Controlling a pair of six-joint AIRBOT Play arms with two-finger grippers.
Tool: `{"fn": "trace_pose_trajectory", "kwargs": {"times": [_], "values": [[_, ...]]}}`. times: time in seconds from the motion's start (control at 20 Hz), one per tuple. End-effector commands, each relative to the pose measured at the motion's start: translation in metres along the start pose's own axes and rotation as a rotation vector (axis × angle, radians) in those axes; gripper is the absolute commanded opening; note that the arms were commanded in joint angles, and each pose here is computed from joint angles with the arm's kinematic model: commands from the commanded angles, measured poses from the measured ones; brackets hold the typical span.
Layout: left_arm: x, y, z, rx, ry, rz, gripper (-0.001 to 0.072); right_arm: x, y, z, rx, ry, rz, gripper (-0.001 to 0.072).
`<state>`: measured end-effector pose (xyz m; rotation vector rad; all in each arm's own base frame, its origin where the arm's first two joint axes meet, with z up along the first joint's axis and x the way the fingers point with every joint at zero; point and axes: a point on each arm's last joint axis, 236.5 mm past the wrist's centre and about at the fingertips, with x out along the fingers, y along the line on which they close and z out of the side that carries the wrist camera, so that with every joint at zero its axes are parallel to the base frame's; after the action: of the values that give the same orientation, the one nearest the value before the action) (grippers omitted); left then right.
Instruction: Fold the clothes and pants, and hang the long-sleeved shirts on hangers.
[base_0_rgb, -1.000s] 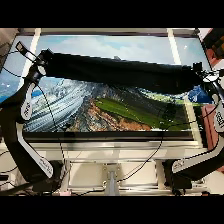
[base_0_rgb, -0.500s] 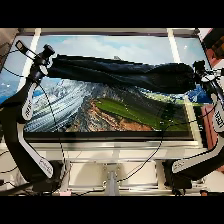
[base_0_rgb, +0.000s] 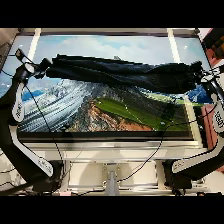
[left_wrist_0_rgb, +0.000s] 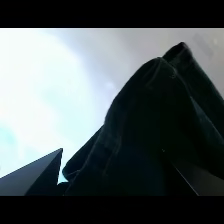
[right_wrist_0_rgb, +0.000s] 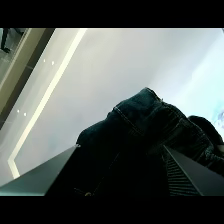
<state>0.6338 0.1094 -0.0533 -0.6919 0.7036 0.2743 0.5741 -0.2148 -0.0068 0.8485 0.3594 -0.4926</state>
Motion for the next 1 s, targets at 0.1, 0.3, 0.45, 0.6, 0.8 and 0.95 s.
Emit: {"fn": "trace_pose_trajectory", "kwargs": {"times": [0.1, 0.3, 0.45, 0.6, 0.8, 0.95], "values": [[0.003, 0.012, -0.027, -0.205, 0.147, -0.033, 0.0713, 0.000, -0.001, -0.004, -0.027, 0.017, -0.005, 0.0587], [0.021, 0.005, -0.031, -0.350, 0.131, -0.090, 0.0714, 0.000, -0.001, -0.003, -0.027, 0.016, -0.005, 0.0586], [0.039, -0.003, -0.035, -0.443, 0.091, -0.124, 0.0713, 0.000, -0.001, -0.003, -0.027, 0.016, -0.005, 0.0586], [0.053, -0.013, -0.043, -0.430, 0.051, -0.132, 0.0683, 0.000, -0.001, -0.004, -0.027, 0.017, -0.005, 0.0586], [0.060, -0.024, -0.048, -0.277, 0.006, -0.137, 0.0409, 0.000, -0.001, -0.004, -0.027, 0.020, -0.006, 0.0586], [0.059, -0.024, -0.041, -0.273, -0.023, -0.137, 0.0096, -0.001, -0.002, -0.009, -0.027, 0.042, -0.009, 0.0586]]}}
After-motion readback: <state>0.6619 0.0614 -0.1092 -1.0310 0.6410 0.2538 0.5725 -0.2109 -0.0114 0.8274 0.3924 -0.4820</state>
